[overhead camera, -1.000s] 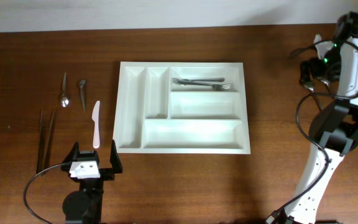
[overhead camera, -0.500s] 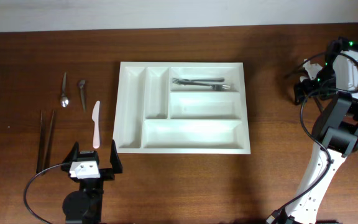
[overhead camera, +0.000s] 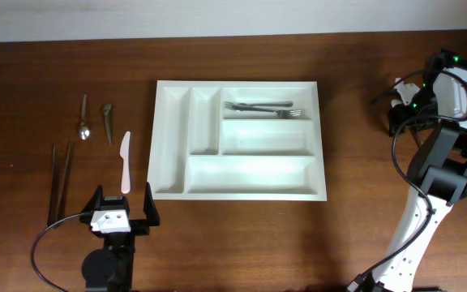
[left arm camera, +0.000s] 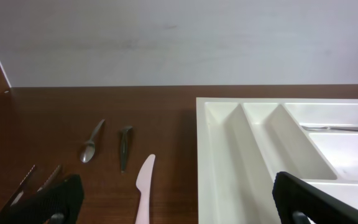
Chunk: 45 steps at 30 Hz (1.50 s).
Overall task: Pack container
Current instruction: 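Grasp the inner spoon on the right with the right gripper, then lower the spoon into the tray's middle compartment and release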
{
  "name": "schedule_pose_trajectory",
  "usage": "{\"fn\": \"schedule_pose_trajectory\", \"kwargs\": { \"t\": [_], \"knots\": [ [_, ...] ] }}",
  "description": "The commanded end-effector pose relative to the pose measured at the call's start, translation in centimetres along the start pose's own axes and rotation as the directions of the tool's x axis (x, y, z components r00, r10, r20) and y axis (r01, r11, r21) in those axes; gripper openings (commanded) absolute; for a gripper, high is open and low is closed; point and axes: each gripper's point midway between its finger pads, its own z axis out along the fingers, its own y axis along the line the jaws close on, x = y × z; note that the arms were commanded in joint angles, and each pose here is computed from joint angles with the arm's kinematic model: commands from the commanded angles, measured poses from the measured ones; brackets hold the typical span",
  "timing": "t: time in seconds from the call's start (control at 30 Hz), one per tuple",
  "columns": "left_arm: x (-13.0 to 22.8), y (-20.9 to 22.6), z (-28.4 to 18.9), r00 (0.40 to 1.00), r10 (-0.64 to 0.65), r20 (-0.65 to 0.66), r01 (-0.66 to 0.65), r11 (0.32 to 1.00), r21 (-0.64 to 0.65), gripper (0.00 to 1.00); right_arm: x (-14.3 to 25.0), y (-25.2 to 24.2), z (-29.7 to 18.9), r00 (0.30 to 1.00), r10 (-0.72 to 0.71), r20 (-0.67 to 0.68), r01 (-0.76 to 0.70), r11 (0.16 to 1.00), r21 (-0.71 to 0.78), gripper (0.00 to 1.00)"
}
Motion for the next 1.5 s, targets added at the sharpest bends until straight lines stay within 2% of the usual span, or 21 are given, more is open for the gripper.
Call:
{"fn": "schedule_pose_trajectory", "kwargs": {
  "t": [0.0, 0.2, 0.47, 0.6, 0.77, 0.97, 1.03, 1.13, 1.17, 1.23, 1.27, 1.4, 1.47],
  "knots": [
    [0.1, -0.2, 0.0, 1.0, 0.012, 0.001, -0.012, 1.0, 0.011, 0.99, 0.5, -0.4, 0.1, 1.0, 0.022, -0.02, -0.021, 0.999, 0.028, 0.4],
    [0.1, -0.2, 0.0, 1.0, 0.012, 0.001, -0.012, 1.0, 0.011, 0.99, 0.2, -0.6, 0.1, 0.991, 0.131, 0.0, -0.131, 0.991, 0.037, 0.04],
    [0.1, -0.2, 0.0, 1.0, 0.012, 0.001, -0.012, 1.0, 0.011, 0.99, -0.7, 0.0, -0.8, 0.951, 0.308, 0.025, -0.308, 0.951, 0.03, 0.04],
    [0.1, -0.2, 0.0, 1.0, 0.012, 0.001, -0.012, 1.0, 0.011, 0.99, -4.6, 4.2, -6.2, 0.919, 0.371, 0.134, -0.346, 0.921, -0.179, 0.04],
    [0.1, -0.2, 0.0, 1.0, 0.012, 0.001, -0.012, 1.0, 0.011, 0.99, -6.7, 8.4, -12.9, 0.814, 0.564, 0.138, -0.492, 0.795, -0.354, 0.04],
    [0.1, -0.2, 0.0, 1.0, 0.012, 0.001, -0.012, 1.0, 0.011, 0.99, -8.9, 14.1, -18.5, 0.709, 0.701, 0.072, -0.567, 0.627, -0.534, 0.04],
    [0.1, -0.2, 0.0, 1.0, 0.012, 0.001, -0.012, 1.0, 0.011, 0.99, -9.4, 16.3, -19.2, 0.66, 0.751, -0.01, -0.62, 0.538, -0.571, 0.04],
    [0.1, -0.2, 0.0, 1.0, 0.012, 0.001, -0.012, 1.0, 0.011, 0.99, -9.6, 19.3, -19.2, 0.559, 0.816, -0.145, -0.731, 0.402, -0.552, 0.04],
    [0.1, -0.2, 0.0, 1.0, 0.012, 0.001, -0.012, 1.0, 0.011, 0.99, -9.7, 21.4, -19.1, 0.478, 0.85, -0.222, -0.797, 0.314, -0.516, 0.04],
    [0.1, -0.2, 0.0, 1.0, 0.012, 0.001, -0.012, 1.0, 0.011, 0.99, -9.9, 23.4, -19.0, 0.373, 0.884, -0.282, -0.86, 0.216, -0.462, 0.04],
    [0.1, -0.2, 0.0, 1.0, 0.012, 0.001, -0.012, 1.0, 0.011, 0.99, -10.0, 25.9, -18.8, 0.274, 0.908, -0.316, -0.906, 0.134, -0.402, 0.04],
    [0.1, -0.2, 0.0, 1.0, 0.012, 0.001, -0.012, 1.0, 0.011, 0.99, -9.8, 29.4, -18.3, 0.162, 0.935, -0.316, -0.944, 0.053, -0.327, 0.04],
    [0.1, -0.2, 0.0, 1.0, 0.012, 0.001, -0.012, 1.0, 0.011, 0.99, -9.3, 31.4, -18.0, 0.065, 0.945, -0.32, -0.964, -0.024, -0.265, 0.04]
  ]
}}
